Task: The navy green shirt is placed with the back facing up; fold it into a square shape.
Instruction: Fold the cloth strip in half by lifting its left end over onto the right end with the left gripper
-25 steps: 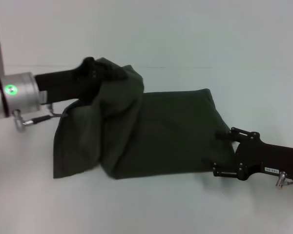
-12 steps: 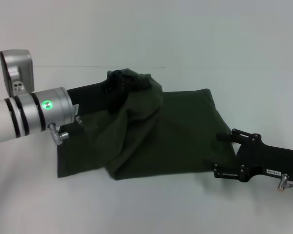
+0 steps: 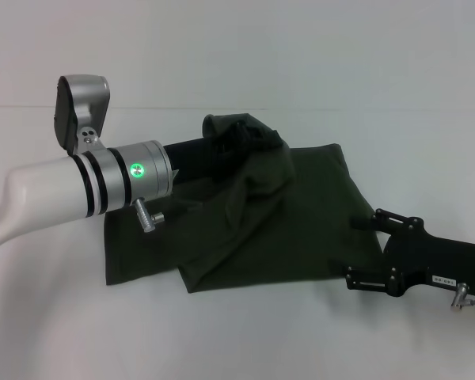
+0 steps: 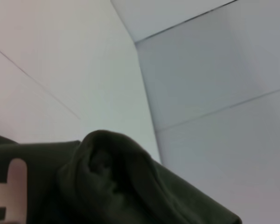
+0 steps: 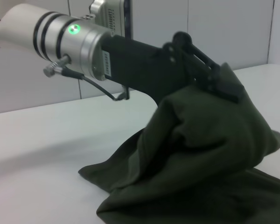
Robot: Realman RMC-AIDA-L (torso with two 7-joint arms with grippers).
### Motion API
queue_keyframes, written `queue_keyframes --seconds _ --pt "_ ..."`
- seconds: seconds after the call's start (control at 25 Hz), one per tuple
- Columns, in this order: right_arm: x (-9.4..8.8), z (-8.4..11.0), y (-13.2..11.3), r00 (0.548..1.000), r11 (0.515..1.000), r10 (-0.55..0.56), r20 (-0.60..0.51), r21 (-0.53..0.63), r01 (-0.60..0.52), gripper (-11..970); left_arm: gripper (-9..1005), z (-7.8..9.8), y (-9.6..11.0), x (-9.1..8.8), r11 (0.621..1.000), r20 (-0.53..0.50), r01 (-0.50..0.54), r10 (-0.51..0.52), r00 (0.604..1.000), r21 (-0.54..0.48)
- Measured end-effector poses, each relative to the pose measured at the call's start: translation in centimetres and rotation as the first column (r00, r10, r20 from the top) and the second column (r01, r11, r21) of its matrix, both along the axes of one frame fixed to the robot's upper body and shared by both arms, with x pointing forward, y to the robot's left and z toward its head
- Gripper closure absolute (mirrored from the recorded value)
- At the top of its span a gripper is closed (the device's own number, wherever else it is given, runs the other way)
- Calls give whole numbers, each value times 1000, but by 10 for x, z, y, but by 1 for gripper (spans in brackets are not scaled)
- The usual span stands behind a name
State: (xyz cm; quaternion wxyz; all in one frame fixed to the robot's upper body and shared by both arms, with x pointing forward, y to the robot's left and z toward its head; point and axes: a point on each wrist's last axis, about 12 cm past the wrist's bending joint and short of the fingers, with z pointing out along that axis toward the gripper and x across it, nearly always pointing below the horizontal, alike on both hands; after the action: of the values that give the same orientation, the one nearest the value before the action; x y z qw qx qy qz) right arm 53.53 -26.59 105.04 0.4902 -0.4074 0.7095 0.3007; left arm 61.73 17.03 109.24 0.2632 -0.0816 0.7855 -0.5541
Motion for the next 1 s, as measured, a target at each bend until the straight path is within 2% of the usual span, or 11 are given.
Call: queue_keyframes --seconds 0.28,0.4,0.52,0.72,1.0 --pt "-1 0 0 1000 1000 -6 -2 8 6 61 850 -7 -5 1 999 14 -14 14 1000 46" --pt "0 0 -1 1000 1000 -12 1 15 12 61 840 -10 -18 -1 999 94 1 -6 996 49" --pt "0 0 -1 1000 1000 -14 1 17 14 61 831 -14 -23 -3 999 120 -22 17 993 41" --pt "-4 -2 -4 1000 999 -29 -5 22 29 61 723 -17 -34 -3 998 130 -31 24 991 49" --pt "-9 -3 -10 998 997 -58 -3 47 58 61 553 -14 -38 -3 999 138 -13 8 990 42"
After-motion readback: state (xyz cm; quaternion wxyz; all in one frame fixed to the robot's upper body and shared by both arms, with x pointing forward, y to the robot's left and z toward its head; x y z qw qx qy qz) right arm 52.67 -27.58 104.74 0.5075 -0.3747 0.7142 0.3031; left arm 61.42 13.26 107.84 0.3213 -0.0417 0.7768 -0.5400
